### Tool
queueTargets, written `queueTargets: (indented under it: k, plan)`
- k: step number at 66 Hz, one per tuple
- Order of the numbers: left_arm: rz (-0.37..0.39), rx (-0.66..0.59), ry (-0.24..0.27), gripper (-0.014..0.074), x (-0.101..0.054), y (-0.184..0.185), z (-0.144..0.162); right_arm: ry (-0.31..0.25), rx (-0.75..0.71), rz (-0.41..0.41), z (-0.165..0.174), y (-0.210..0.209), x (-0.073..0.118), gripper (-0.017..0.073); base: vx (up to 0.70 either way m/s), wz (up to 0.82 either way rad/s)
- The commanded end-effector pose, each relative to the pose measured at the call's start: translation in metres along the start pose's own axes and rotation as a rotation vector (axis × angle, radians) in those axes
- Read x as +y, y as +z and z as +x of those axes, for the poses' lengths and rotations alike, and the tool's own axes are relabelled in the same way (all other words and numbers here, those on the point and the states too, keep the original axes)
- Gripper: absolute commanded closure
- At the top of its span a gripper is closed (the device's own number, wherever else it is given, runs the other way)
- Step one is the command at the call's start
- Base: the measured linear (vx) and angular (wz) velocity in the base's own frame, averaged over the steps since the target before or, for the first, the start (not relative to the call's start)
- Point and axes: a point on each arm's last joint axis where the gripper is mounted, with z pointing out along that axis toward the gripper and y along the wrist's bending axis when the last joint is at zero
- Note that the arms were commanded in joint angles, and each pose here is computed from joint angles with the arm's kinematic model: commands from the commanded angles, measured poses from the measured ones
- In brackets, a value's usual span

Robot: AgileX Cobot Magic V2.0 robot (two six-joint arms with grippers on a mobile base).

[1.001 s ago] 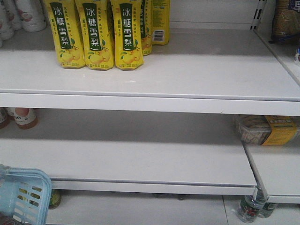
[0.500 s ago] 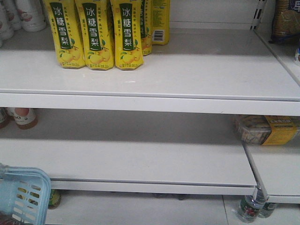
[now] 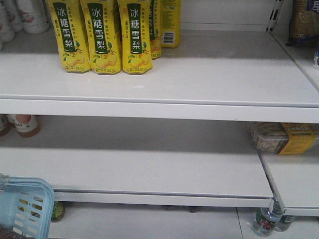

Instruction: Place coke in basket with both arms

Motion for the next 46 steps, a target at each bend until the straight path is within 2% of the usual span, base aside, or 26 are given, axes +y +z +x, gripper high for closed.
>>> queueTargets:
  k: [1, 7, 12, 26, 40, 46]
  plan:
    - [-0.004, -0.196, 0.023, 0.0599, 0.000, -0.004, -0.019, -0.014, -0.124, 0.031, -0.012, -0.006, -0.003, 0.0569, 0.00, 0.00]
    - [-0.004, -0.196, 0.023, 0.0599, 0.000, -0.004, -0.019, -0.066, -0.154, 0.026, -0.001, -0.005, -0.001, 0.0569, 0.00, 0.00]
    - [-0.004, -0.196, 0.023, 0.0599, 0.000, -0.004, -0.019, -0.065, -0.182, -0.017, 0.010, -0.004, 0.003, 0.0569, 0.00, 0.00]
    - [-0.004, -0.196, 0.023, 0.0599, 0.000, -0.004, -0.019, 0.055, -0.216, -0.144, 0.035, -0.005, 0.013, 0.0569, 0.00, 0.00]
    - [-0.004, -0.196, 0.023, 0.0599, 0.000, -0.004, -0.019, 0.209, -0.164, -0.167, 0.039, -0.004, 0.013, 0.0569, 0.00, 0.00]
    - [-0.004, -0.196, 0.023, 0.0599, 0.000, -0.004, -0.019, 0.212, -0.164, -0.168, 0.039, -0.004, 0.013, 0.0569, 0.00, 0.00]
